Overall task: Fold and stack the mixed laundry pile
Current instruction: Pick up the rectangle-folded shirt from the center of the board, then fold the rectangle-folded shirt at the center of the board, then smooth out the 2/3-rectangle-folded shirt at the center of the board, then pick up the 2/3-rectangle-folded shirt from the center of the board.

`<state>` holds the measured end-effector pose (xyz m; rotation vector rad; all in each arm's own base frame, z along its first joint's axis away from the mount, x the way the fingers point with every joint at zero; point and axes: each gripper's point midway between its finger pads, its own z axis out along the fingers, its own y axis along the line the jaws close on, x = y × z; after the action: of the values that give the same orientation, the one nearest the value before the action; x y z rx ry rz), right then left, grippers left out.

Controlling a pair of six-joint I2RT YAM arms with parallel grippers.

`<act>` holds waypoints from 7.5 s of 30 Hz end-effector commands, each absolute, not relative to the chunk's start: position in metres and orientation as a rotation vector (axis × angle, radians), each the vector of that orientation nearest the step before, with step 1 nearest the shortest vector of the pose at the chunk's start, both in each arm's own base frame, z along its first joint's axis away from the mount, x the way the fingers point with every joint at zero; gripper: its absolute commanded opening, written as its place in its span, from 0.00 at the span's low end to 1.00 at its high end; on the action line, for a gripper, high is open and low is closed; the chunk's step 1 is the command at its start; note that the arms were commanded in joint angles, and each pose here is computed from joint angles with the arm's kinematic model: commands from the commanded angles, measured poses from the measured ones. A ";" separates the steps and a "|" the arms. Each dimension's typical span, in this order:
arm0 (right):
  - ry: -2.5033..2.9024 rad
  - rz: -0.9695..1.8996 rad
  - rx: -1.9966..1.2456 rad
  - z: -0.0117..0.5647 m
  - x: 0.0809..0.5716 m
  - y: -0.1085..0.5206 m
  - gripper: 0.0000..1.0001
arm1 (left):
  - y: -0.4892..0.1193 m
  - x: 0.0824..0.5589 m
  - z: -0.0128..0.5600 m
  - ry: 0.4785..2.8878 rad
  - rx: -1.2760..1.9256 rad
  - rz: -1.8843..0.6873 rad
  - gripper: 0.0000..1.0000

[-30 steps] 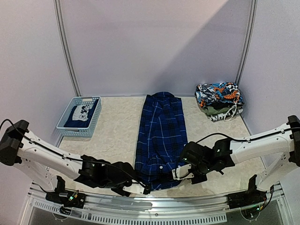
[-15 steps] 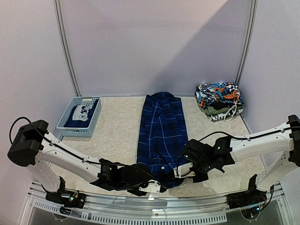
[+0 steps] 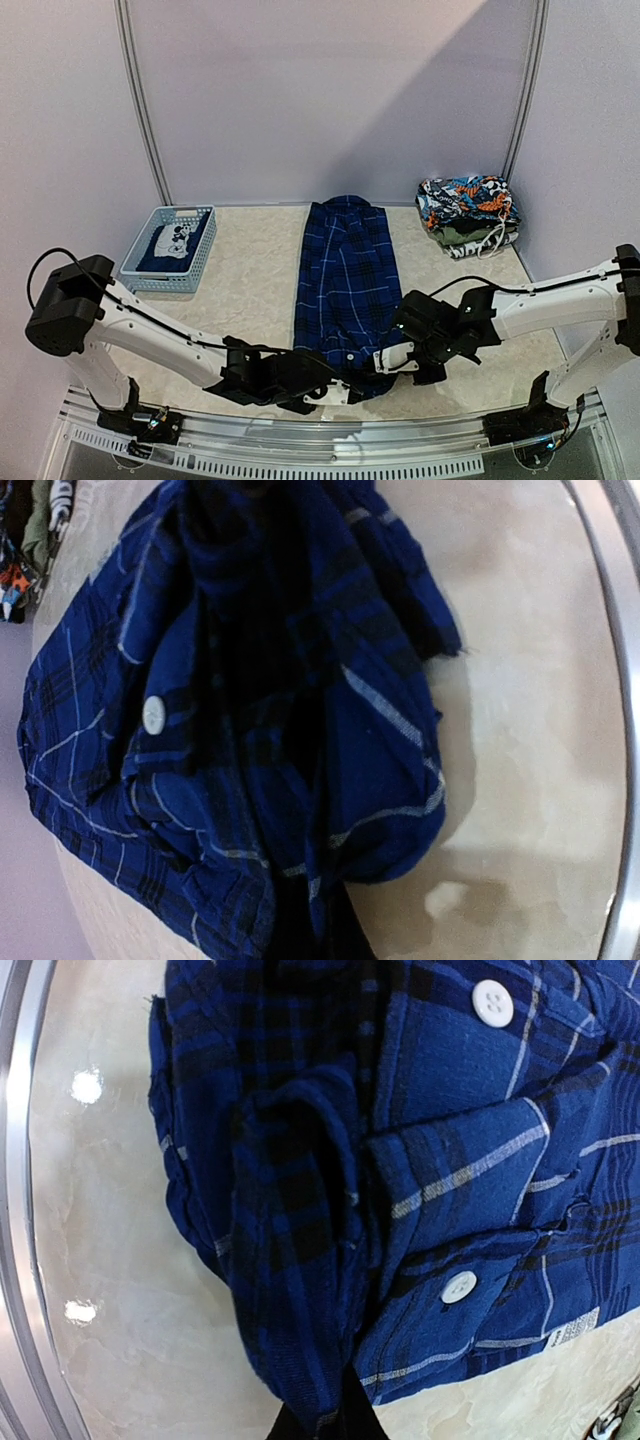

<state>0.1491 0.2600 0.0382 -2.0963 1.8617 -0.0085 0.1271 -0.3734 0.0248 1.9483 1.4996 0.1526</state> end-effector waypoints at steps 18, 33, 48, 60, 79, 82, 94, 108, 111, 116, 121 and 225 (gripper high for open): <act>1.838 -0.067 -1.807 0.147 0.215 0.253 0.01 | -0.387 0.207 0.159 1.567 1.385 0.128 0.00; 1.876 -0.051 -1.541 0.179 0.348 0.265 0.00 | -0.383 0.329 0.197 1.568 1.055 0.253 0.00; 1.997 0.022 -1.422 0.124 0.450 0.275 0.00 | -0.386 0.430 0.146 1.687 0.909 0.265 0.00; 2.042 0.030 -1.389 0.085 0.499 0.273 0.02 | -0.381 0.475 0.110 1.770 0.904 0.291 0.00; 2.059 0.016 -1.391 0.062 0.517 0.278 0.04 | -0.380 0.498 0.092 1.839 1.003 0.328 0.25; 2.065 -0.001 -1.381 0.060 0.522 0.277 0.04 | -0.381 0.502 0.088 1.847 1.012 0.335 0.26; 2.148 -0.062 -1.276 0.054 0.538 0.258 0.03 | -0.377 0.507 0.091 1.831 0.984 0.381 0.37; 2.153 -0.153 -1.149 0.074 0.557 0.246 0.53 | -0.347 0.497 0.143 1.779 0.839 0.455 0.49; 2.136 -0.135 -1.064 0.114 0.551 0.240 0.59 | -0.329 0.480 0.166 1.812 0.782 0.434 0.52; 2.124 -0.033 -0.936 0.178 0.518 0.223 0.67 | -0.305 0.436 0.188 1.984 0.731 0.256 0.58; 2.138 0.242 -1.053 0.187 0.448 0.233 0.67 | -0.333 0.382 0.188 2.032 0.943 -0.089 0.59; 1.802 -0.176 -1.915 0.067 0.368 0.253 0.04 | -0.338 0.372 0.076 1.691 1.922 0.415 0.00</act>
<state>0.3884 0.2638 0.0325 -1.9505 1.7444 -0.2280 0.3940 -0.3463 0.0229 1.9692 1.6204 0.4638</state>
